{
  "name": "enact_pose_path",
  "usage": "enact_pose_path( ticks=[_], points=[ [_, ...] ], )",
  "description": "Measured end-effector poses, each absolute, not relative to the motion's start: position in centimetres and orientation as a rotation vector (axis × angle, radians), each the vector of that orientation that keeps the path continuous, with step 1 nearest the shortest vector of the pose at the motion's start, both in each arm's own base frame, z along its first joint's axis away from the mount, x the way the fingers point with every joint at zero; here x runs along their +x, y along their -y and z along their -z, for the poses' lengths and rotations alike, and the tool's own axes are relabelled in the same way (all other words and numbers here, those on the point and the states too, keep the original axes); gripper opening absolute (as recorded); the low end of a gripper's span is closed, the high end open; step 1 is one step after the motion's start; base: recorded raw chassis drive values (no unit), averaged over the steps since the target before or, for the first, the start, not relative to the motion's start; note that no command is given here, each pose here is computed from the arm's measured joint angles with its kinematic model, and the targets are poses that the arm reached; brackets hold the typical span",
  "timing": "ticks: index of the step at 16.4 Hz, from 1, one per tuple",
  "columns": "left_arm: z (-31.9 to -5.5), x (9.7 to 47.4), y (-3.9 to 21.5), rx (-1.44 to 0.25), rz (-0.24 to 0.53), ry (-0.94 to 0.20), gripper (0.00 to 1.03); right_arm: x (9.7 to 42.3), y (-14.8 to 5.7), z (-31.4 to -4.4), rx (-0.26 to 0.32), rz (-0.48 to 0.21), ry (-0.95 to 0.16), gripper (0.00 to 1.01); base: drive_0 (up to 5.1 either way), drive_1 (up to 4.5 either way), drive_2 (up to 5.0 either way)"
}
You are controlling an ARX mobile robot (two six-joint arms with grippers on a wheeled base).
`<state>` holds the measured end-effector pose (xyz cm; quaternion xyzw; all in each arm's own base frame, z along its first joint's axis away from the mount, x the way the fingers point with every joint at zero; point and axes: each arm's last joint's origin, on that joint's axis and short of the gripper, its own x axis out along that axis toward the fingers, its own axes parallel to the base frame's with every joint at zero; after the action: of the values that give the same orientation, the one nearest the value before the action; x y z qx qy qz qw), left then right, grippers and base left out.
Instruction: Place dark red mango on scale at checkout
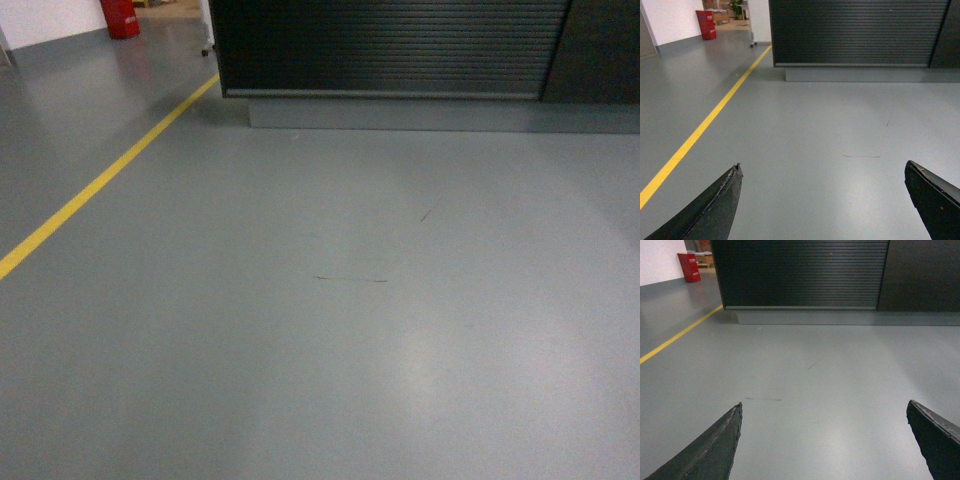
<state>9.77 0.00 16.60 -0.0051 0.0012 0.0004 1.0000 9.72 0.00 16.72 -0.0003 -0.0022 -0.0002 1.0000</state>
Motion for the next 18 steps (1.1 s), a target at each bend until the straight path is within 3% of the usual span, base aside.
enact_pose_path(
  ticks=[18],
  points=[
    [-16.6, 9.77, 0.0, -0.01, -0.001, -0.002, 0.98, 9.72, 0.0, -16.72, -0.001, 0.0, 0.004, 0.98, 0.0, 0.0, 0.0]
  ],
)
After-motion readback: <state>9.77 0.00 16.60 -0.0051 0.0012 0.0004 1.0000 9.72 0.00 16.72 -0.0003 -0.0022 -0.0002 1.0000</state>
